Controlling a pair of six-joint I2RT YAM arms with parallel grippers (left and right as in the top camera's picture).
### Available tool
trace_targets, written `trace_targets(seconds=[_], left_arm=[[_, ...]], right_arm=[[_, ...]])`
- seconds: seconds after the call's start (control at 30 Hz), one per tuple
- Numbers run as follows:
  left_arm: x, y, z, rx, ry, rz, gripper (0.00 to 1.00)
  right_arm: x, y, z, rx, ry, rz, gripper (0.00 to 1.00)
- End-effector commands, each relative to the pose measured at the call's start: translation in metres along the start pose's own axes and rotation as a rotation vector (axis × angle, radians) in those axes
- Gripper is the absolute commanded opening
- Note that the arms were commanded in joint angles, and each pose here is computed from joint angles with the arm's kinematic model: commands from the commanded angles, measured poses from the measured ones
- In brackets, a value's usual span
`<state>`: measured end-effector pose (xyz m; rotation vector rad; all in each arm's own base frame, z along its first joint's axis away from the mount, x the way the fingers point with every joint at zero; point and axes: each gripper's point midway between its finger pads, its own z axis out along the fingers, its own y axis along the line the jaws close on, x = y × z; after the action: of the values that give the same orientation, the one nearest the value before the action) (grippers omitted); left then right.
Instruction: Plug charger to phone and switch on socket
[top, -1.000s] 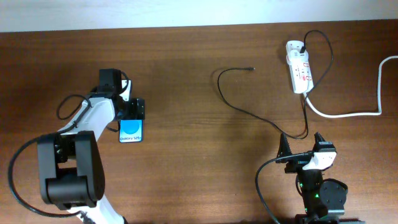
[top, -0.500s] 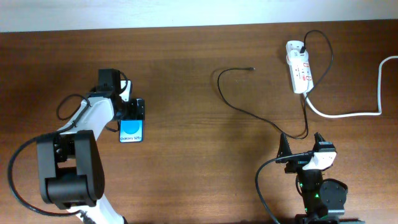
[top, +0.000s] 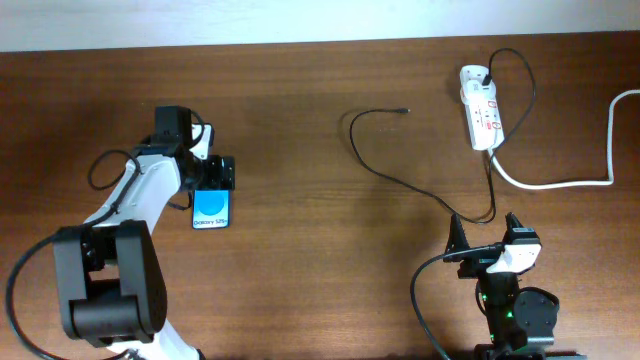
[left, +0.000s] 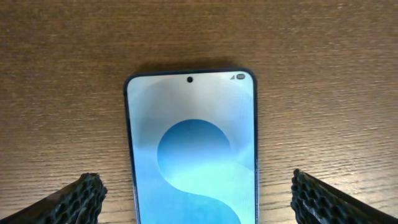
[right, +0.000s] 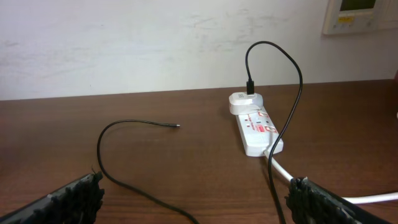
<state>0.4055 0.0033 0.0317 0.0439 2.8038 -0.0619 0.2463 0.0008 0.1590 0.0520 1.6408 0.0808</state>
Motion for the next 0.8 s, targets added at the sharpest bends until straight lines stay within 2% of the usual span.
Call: trace_targets(seconds=[0.0,0.33,0.43,0.77], left_arm=[[-0.008,-0.006,-0.011,0.029,-0.025,0.027,0.99],[0.014,-0.005,0.0,0.022,0.027,0.052,0.99],[0.018,0.002,0.002,-0.017,0.035,0.052,0.99],[0.022,-0.001,0.003,0.002,0.043,0.051,0.99]], right_arm=[[0.003,0.0,0.0,0.004,0.005,0.002,0.98],[0.003,0.0,0.0,0.004,0.005,0.002,0.98],[0.003,0.0,0.0,0.004,0.005,0.002,0.98],[0.003,0.0,0.0,0.004,0.005,0.002,0.98]])
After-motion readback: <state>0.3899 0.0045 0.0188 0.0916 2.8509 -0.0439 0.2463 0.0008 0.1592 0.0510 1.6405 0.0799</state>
